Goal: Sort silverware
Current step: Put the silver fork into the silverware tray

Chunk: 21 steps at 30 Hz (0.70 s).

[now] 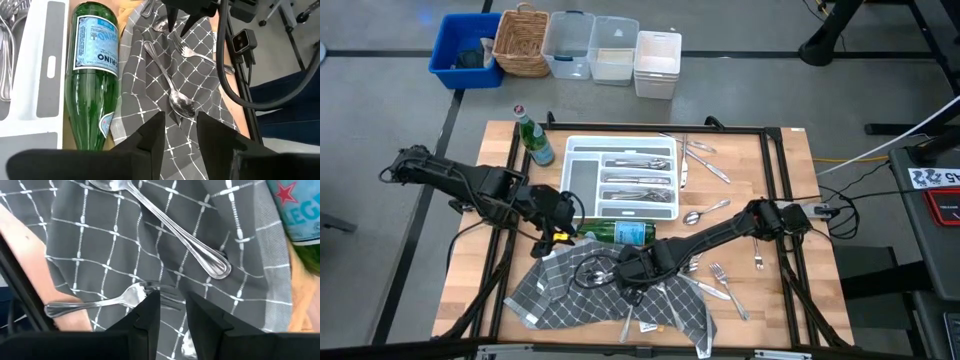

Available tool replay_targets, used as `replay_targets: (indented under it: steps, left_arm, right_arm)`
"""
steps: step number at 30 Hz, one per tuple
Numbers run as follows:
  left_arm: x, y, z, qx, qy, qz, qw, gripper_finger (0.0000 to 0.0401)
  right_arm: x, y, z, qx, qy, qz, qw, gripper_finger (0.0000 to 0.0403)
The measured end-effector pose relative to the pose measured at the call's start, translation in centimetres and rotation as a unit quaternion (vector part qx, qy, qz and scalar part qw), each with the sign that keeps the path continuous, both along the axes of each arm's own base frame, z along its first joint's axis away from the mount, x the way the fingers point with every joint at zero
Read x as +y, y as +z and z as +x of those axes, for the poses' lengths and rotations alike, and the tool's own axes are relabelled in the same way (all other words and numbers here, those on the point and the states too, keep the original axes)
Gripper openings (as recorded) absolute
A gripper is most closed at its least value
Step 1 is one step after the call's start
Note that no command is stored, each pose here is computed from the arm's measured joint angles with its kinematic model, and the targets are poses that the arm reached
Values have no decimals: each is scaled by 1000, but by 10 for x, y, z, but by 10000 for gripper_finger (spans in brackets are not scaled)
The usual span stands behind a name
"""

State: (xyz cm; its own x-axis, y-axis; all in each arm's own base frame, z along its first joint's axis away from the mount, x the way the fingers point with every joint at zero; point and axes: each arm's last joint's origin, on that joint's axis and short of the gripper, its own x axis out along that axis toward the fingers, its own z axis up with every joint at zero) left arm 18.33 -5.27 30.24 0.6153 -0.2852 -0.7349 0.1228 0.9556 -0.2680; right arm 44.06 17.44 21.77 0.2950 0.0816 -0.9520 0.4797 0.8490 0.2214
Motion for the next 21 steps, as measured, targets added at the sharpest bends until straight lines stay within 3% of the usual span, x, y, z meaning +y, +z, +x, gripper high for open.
replay_targets:
  steps: [21]
  left_arm:
    - [0,0,0,-1,1,2,1000,100]
  right_arm:
    - [1,-30,5,49,64,15,997,96]
